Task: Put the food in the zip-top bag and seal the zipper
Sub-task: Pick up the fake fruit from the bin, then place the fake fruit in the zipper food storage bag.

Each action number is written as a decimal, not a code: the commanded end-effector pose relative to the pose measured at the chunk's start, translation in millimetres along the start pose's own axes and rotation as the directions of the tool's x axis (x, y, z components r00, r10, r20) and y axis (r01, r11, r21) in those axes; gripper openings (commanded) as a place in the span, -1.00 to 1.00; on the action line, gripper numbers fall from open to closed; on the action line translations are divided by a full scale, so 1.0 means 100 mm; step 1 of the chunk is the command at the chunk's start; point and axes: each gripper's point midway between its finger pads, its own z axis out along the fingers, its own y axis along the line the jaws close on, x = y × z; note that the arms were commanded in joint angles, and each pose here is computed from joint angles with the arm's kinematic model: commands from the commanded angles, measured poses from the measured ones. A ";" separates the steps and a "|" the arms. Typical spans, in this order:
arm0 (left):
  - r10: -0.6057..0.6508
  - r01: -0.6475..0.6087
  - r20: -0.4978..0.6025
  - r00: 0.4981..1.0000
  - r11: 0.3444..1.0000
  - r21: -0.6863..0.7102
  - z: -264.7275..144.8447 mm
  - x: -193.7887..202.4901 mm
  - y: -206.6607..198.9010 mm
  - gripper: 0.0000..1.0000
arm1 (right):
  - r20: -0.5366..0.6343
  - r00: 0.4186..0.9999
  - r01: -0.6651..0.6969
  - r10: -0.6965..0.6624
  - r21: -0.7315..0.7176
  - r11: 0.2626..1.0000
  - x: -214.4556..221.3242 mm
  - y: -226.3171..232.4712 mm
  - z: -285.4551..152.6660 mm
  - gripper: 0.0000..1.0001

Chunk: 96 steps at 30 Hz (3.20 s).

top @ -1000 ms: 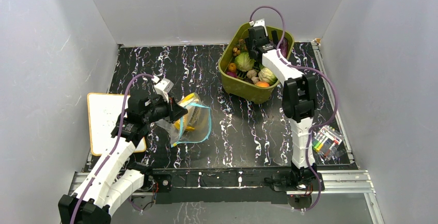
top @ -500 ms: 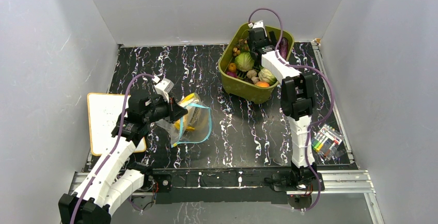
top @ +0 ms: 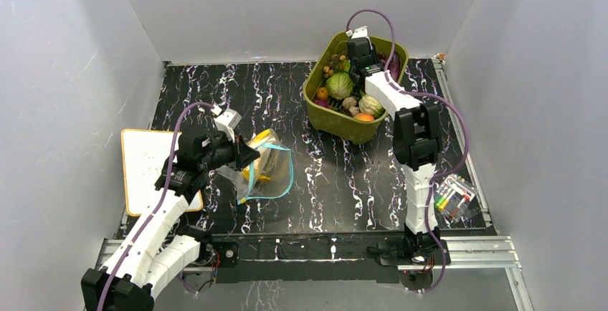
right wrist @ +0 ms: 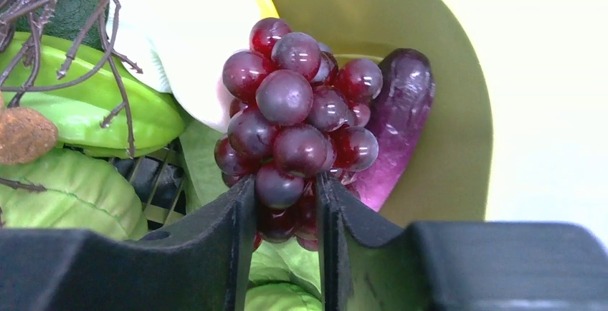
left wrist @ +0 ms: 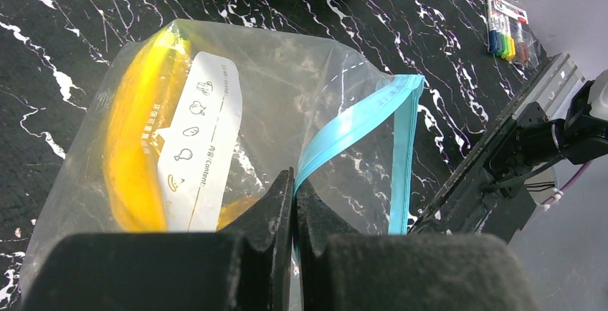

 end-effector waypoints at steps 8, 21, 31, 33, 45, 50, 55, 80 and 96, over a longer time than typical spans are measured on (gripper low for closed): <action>0.030 -0.029 0.029 0.999 0.999 -0.012 -0.04 -0.10 -0.02 -1.00 | 0.080 0.989 -0.125 0.125 -0.010 0.992 -0.34 -0.40 -0.44 -0.78; -0.018 0.020 0.043 0.999 0.999 -0.041 -0.04 -0.12 0.02 -1.00 | 0.091 0.965 -0.234 0.245 -0.115 0.965 -0.55 -0.54 -1.06 -0.97; -0.102 0.106 0.064 0.993 0.992 -0.066 -0.13 -0.46 -0.08 -1.00 | 0.138 0.911 -0.332 0.388 -0.311 0.890 -0.89 -0.67 -1.98 -1.00; -0.108 0.112 0.071 0.992 0.992 -0.060 -0.14 -0.54 -0.11 -1.00 | 0.139 0.899 -0.342 0.415 -0.368 0.864 -0.93 -0.65 -2.18 -1.00; -0.160 0.161 0.106 0.981 0.987 -0.005 -0.18 -0.80 -0.27 -1.00 | 0.131 0.831 -0.288 0.540 -0.729 0.620 -1.17 -0.49 -3.47 -1.00; -0.172 0.176 0.108 0.979 0.984 -0.034 -0.17 -0.83 -0.23 -1.00 | 0.102 0.813 -0.231 0.574 -0.848 0.477 -1.16 -0.30 -4.04 -1.00; -0.237 0.240 0.119 0.964 0.971 -0.011 -0.13 -0.93 -0.26 -1.00 | 0.060 0.795 -0.192 0.604 -0.919 0.343 -1.15 -0.18 -4.45 -1.00; -0.348 0.353 0.133 0.928 0.935 -0.013 0.10 -1.11 -0.17 -1.00 | -0.233 0.756 -0.203 0.612 -0.972 -0.119 -0.81 0.87 -5.31 -1.00; -0.355 0.349 0.083 0.931 0.934 0.083 0.04 -1.12 -0.39 -1.00 | -0.255 0.826 -0.298 0.503 -0.954 0.007 -0.27 1.61 -4.77 -1.00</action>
